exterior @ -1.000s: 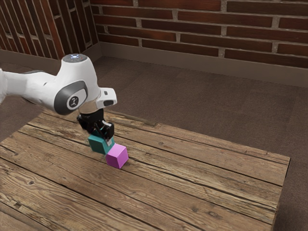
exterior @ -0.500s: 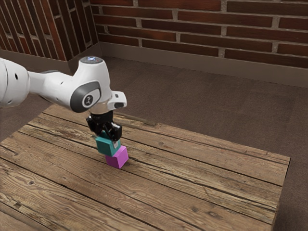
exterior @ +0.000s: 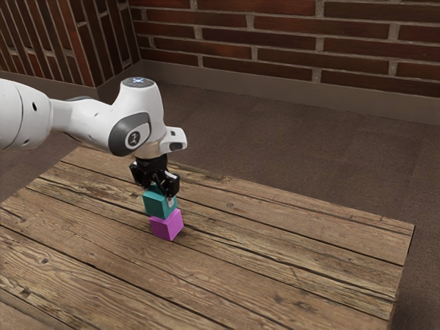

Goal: Pick up the blue block with one arm, and put the blue block on the pink block with one arm

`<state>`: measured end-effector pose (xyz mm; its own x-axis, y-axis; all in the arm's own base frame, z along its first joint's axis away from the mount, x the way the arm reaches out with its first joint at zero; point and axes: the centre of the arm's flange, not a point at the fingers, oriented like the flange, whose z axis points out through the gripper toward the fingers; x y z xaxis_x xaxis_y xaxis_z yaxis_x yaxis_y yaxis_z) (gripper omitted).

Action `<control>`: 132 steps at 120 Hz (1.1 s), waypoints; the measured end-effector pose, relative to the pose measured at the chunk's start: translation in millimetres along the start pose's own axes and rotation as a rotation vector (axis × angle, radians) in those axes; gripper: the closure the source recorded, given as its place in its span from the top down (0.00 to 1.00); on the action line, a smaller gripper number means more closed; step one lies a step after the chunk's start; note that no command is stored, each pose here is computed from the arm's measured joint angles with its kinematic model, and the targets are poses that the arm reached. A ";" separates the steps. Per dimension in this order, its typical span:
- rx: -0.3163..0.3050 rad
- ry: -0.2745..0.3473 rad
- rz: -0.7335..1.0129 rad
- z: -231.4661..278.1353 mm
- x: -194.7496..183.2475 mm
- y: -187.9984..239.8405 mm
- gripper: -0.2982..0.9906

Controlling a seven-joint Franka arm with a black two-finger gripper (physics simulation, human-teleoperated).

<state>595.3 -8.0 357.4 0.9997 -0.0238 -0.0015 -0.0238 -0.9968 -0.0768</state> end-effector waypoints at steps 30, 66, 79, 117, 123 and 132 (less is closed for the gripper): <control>0.002 -0.001 0.002 -1.3 2.9 0.0 0.46; -0.002 -0.013 0.005 5.1 5.4 0.6 0.55; -0.009 -0.013 0.009 4.7 5.8 1.0 0.64; -0.016 0.062 0.018 -57.7 2.7 -1.6 0.74; -0.016 0.072 0.022 -68.9 1.4 -0.5 0.74; -0.016 0.081 0.024 -80.5 0.0 -0.7 0.75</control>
<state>595.3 -13.5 437.7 0.9956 -0.0529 0.0778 -0.0481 -0.9969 -0.0618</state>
